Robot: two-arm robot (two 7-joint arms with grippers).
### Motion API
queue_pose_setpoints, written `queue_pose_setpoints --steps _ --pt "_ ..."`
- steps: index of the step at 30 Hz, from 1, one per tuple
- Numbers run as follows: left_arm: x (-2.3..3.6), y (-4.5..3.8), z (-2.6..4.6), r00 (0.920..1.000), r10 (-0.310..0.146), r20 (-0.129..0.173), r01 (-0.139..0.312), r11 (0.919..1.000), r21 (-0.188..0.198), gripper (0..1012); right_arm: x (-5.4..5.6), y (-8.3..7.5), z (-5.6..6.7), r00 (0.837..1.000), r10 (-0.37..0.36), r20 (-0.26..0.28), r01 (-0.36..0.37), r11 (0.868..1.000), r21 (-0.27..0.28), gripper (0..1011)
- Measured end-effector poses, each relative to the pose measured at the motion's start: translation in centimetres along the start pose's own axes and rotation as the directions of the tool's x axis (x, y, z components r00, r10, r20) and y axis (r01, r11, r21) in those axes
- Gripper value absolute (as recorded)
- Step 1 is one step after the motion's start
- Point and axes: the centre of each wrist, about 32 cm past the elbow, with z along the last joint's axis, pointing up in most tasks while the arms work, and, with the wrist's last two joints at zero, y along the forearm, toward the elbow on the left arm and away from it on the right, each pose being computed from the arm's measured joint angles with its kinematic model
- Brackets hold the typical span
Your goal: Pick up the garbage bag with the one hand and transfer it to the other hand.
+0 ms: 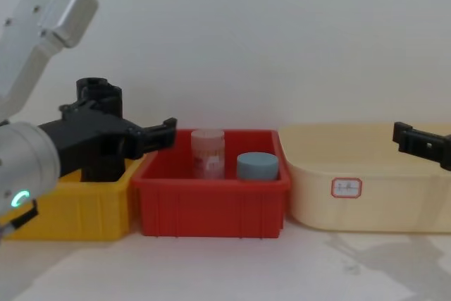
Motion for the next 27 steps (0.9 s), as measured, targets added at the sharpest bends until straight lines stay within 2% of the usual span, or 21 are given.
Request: queue_pose_setpoints --steps 5,7,13,16,21,27 --pt "0.95 0.55 0.09 0.9992 0.025 -0.030 -0.024 0.9991 0.036 1001 0.0 0.0 0.0 1.000 0.000 0.000 0.000 1.000 0.000 1000" --pt "1.78 0.76 0.29 0.9973 0.048 -0.055 -0.044 0.9971 0.063 1002 0.0 0.0 0.0 1.000 0.000 0.000 0.000 1.000 0.000 1001" --pt "3.08 0.70 0.84 0.9928 0.078 -0.092 -0.068 0.9928 0.099 1001 0.0 0.0 0.0 1.000 0.000 0.000 0.000 1.000 0.000 1000" --pt "3.76 0.41 1.27 0.9901 0.089 -0.109 -0.077 0.9908 0.111 1001 0.0 0.0 0.0 1.000 0.000 0.000 0.000 1.000 0.000 1000" --pt "4.40 -0.22 1.77 0.9861 0.096 -0.136 -0.078 0.9886 0.129 1001 0.0 0.0 0.0 1.000 0.000 0.000 0.000 1.000 0.000 1000" --pt "4.65 -0.98 2.13 0.9828 0.096 -0.158 -0.074 0.9870 0.143 1001 0.0 0.0 0.0 1.000 0.000 0.000 0.000 1.000 0.000 1000"
